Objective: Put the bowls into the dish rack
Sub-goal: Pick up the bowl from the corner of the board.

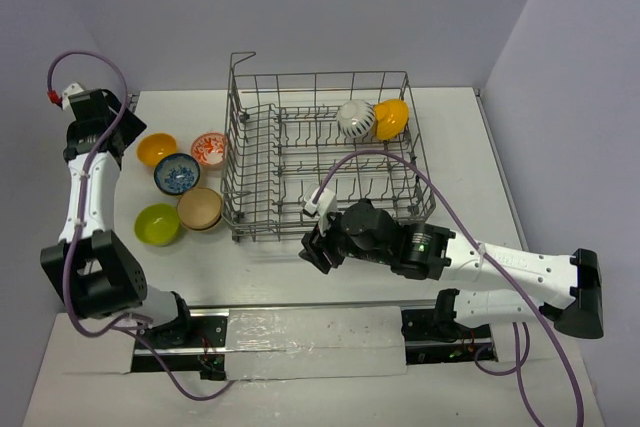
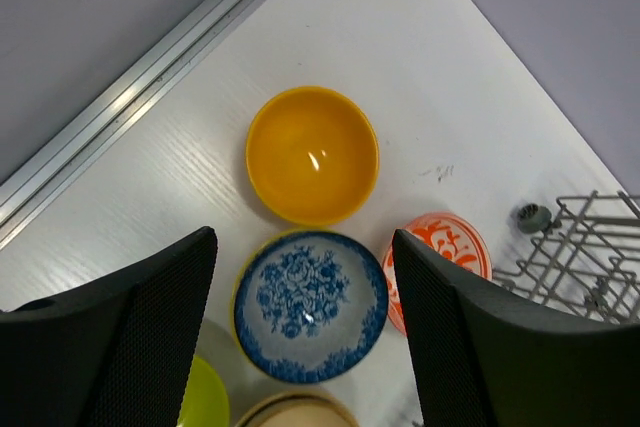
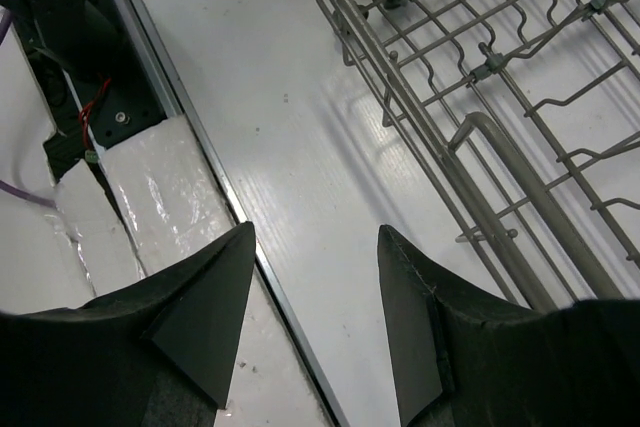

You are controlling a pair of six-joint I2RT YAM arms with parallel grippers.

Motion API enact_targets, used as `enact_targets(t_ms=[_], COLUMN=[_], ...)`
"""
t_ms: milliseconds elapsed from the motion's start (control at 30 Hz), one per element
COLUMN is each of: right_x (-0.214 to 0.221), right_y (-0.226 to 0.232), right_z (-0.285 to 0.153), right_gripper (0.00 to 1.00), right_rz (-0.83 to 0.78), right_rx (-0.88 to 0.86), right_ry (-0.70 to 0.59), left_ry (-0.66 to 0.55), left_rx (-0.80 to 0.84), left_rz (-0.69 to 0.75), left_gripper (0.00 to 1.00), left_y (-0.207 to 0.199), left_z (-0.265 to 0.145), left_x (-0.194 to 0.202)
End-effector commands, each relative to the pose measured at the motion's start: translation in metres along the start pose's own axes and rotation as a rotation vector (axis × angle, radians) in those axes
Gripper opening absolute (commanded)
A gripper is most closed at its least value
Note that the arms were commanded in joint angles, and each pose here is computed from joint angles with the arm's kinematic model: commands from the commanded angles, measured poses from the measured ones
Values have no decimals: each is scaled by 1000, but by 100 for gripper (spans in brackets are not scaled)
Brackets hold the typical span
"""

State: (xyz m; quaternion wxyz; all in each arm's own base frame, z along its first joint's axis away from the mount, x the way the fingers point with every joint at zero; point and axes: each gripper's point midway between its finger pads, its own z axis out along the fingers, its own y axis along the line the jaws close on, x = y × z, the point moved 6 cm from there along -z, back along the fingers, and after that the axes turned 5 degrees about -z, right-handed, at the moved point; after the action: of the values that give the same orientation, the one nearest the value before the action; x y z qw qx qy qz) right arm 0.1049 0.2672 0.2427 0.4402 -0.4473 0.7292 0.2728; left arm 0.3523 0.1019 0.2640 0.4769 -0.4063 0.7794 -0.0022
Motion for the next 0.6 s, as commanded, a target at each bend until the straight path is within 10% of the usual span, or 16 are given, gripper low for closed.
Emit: enact_targets(t_ms=[0, 400, 567], right_x=[-9, -6, -4], right_y=[7, 11, 11], right_z=[2, 8, 9], right_gripper=[60, 60, 60], right_rz=[17, 20, 18], right_rx=[-34, -57, -54], right_ry=[-59, -37, -31], left_ry=[-33, 146, 202], left_rx=[35, -152, -160], left_rz=[-85, -111, -105], left_gripper=[75, 69, 52], left_y=[-11, 16, 21], left_z=[21, 134, 153], left_x=[-20, 22, 40])
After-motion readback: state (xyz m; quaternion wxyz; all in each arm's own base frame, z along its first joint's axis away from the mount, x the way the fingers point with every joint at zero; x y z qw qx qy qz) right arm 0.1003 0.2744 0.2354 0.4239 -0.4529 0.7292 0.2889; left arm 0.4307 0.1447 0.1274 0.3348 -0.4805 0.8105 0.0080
